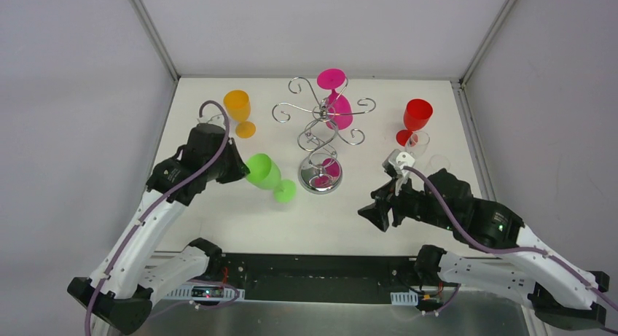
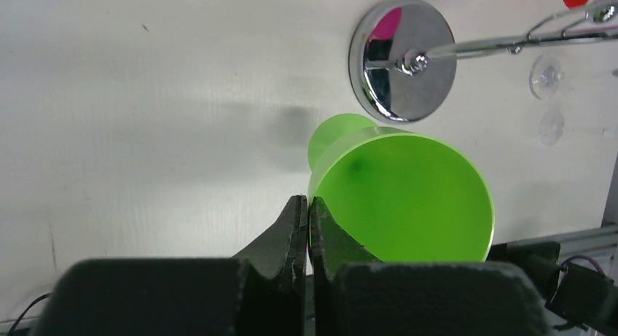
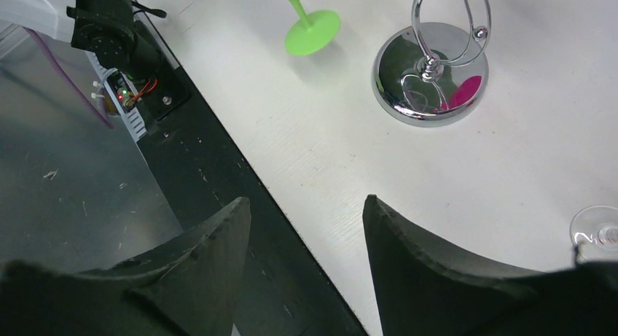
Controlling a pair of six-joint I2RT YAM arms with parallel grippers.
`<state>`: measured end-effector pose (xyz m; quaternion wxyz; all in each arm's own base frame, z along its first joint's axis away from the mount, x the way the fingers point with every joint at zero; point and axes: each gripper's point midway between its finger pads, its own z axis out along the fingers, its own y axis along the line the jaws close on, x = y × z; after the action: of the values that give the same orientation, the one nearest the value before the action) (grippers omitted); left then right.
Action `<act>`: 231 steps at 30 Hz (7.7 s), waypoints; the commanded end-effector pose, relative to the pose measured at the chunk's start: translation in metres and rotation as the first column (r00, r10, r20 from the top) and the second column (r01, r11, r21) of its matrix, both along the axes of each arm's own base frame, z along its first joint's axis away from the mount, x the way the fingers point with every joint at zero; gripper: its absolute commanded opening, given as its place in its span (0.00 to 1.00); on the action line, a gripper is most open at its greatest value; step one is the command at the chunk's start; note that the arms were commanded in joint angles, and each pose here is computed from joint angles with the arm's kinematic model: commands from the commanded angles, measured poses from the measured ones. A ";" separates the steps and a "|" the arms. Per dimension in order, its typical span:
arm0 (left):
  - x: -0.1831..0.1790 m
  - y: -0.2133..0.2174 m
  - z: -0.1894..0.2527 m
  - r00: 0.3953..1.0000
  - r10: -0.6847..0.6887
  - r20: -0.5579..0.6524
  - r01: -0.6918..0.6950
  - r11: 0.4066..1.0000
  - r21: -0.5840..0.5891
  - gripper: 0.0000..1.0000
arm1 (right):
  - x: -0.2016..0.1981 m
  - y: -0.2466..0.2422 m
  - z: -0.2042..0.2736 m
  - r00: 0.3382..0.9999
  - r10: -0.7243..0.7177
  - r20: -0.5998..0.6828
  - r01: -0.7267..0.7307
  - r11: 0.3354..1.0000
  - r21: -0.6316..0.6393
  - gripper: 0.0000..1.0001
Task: Take the wine glass off the wine glass rack
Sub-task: Place the wine glass at the center of the board, then pick up the wine glass from the wine rack.
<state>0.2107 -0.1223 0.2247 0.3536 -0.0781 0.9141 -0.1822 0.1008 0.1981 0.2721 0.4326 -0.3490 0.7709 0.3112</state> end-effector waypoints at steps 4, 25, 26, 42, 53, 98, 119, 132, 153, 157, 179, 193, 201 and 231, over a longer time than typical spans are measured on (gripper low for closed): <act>0.035 0.044 0.019 0.993 0.118 0.021 -0.120 0.985 0.123 0.00 | 0.008 -0.006 0.002 0.996 -0.089 -0.014 0.089 0.995 0.039 0.63; 0.125 0.121 0.020 0.929 0.371 -0.016 -0.348 0.885 0.310 0.00 | -0.001 -0.019 -0.003 0.987 -0.135 -0.083 0.142 0.987 0.082 0.63; 0.129 0.124 0.017 0.925 0.379 -0.019 -0.354 0.880 0.316 0.00 | -0.001 -0.020 -0.003 0.987 -0.134 -0.082 0.141 0.987 0.082 0.63; 0.175 0.141 -0.008 0.898 0.439 -0.007 -0.407 0.838 0.363 0.00 | -0.005 -0.030 -0.005 0.989 -0.134 -0.062 0.139 0.986 0.092 0.64; 0.192 0.148 -0.024 0.888 0.460 -0.002 -0.424 0.820 0.383 0.00 | -0.001 -0.031 -0.006 0.984 -0.165 -0.066 0.171 0.981 0.096 0.65; 0.174 0.131 -0.014 0.915 0.403 0.024 -0.392 0.875 0.285 0.39 | 0.056 -0.049 0.040 0.850 -0.526 -0.023 0.527 0.850 0.023 0.99; 0.116 0.076 0.035 0.978 0.201 0.054 -0.202 0.979 0.024 0.47 | 0.109 -0.007 0.140 0.850 -0.513 -0.121 0.527 0.826 0.202 0.95; 0.066 0.021 0.046 0.998 -0.049 0.039 0.055 0.979 -0.198 0.55 | 0.180 0.018 0.171 0.820 -0.467 -0.331 0.563 0.762 0.321 0.77; 0.002 -0.013 0.045 0.964 -0.230 0.135 0.264 0.897 -0.354 0.58 | 0.279 0.032 0.173 0.810 -0.388 -0.439 0.559 0.736 0.382 0.42; -0.001 -0.015 0.040 0.957 -0.245 0.153 0.284 0.890 -0.356 0.58 | 0.295 0.035 0.169 0.811 -0.374 -0.450 0.553 0.742 0.380 0.42; -0.002 -0.019 0.019 0.932 -0.295 0.209 0.352 0.872 -0.340 0.58 | 0.332 0.058 0.134 0.788 -0.188 -0.586 0.477 0.788 0.388 0.38; 0.001 -0.018 0.013 0.935 -0.293 0.199 0.346 0.876 -0.336 0.58 | 0.326 0.071 0.132 0.768 -0.074 -0.636 0.426 0.801 0.421 0.35; 0.001 -0.017 0.009 0.938 -0.289 0.191 0.339 0.880 -0.332 0.58 | 0.322 0.074 0.128 0.756 -0.050 -0.652 0.414 0.809 0.417 0.31; 0.001 -0.015 0.001 0.943 -0.280 0.180 0.325 0.889 -0.321 0.58 | 0.294 0.086 0.100 0.720 -0.046 -0.692 0.366 0.872 0.324 0.15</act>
<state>0.2089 -0.1392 0.2268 0.3449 0.0045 0.8484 -0.4016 0.4067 0.2776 0.3659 0.2366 0.0038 0.8211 0.5194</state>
